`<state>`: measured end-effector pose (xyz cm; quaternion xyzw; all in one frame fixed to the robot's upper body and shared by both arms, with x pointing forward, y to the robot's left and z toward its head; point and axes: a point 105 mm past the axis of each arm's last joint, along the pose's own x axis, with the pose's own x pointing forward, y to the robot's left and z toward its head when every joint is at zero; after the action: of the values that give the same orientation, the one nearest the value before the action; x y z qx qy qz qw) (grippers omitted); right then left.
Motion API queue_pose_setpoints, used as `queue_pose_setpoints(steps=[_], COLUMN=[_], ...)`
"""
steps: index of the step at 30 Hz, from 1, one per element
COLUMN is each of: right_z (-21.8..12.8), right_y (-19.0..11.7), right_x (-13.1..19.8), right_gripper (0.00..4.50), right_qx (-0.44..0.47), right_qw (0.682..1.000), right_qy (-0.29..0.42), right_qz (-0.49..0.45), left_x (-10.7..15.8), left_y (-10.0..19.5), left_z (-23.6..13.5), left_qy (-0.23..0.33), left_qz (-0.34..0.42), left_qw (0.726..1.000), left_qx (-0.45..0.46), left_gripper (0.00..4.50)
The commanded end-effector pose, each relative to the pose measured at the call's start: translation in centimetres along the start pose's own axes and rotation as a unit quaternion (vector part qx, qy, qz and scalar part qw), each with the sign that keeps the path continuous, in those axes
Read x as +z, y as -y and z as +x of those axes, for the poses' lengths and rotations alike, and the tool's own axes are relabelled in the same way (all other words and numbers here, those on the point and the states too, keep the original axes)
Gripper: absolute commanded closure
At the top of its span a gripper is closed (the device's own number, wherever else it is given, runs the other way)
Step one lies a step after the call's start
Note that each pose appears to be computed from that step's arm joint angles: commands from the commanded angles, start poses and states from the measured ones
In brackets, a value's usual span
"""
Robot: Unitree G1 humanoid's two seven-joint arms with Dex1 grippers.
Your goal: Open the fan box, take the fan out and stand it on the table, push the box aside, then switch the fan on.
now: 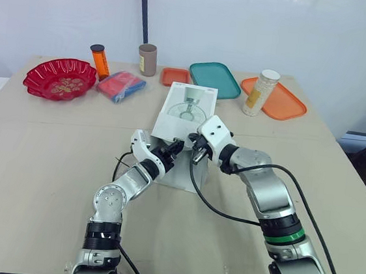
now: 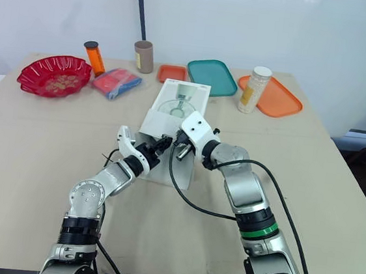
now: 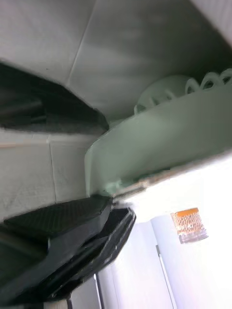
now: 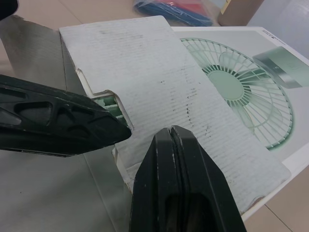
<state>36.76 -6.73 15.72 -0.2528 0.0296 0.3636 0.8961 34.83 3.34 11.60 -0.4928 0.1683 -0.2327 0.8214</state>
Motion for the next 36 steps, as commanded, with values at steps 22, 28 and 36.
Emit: queue_pose_setpoints(steps=[22, 28, 36], right_z=[0.4, 0.4, 0.6], right_y=[-2.0, -2.2, -2.3], right_x=[-2.0, -1.6, -1.1], right_gripper=[4.50, 4.50, 4.50], right_qx=[0.035, 0.034, 0.025], right_qw=[0.998, 0.998, 0.998], right_qy=[-0.045, -0.045, -0.042], right_qz=[0.016, 0.025, 0.039], left_x=[-2.2, -2.1, -1.1], left_y=[-1.6, -1.7, -2.1], left_z=[-5.2, -5.4, -6.7], left_qy=[-0.031, -0.042, -0.049], left_qz=[-0.054, -0.043, -0.027], left_qw=[0.996, 0.996, 0.996], left_qx=[0.061, 0.067, 0.076], left_gripper=[3.34, 3.34, 3.34])
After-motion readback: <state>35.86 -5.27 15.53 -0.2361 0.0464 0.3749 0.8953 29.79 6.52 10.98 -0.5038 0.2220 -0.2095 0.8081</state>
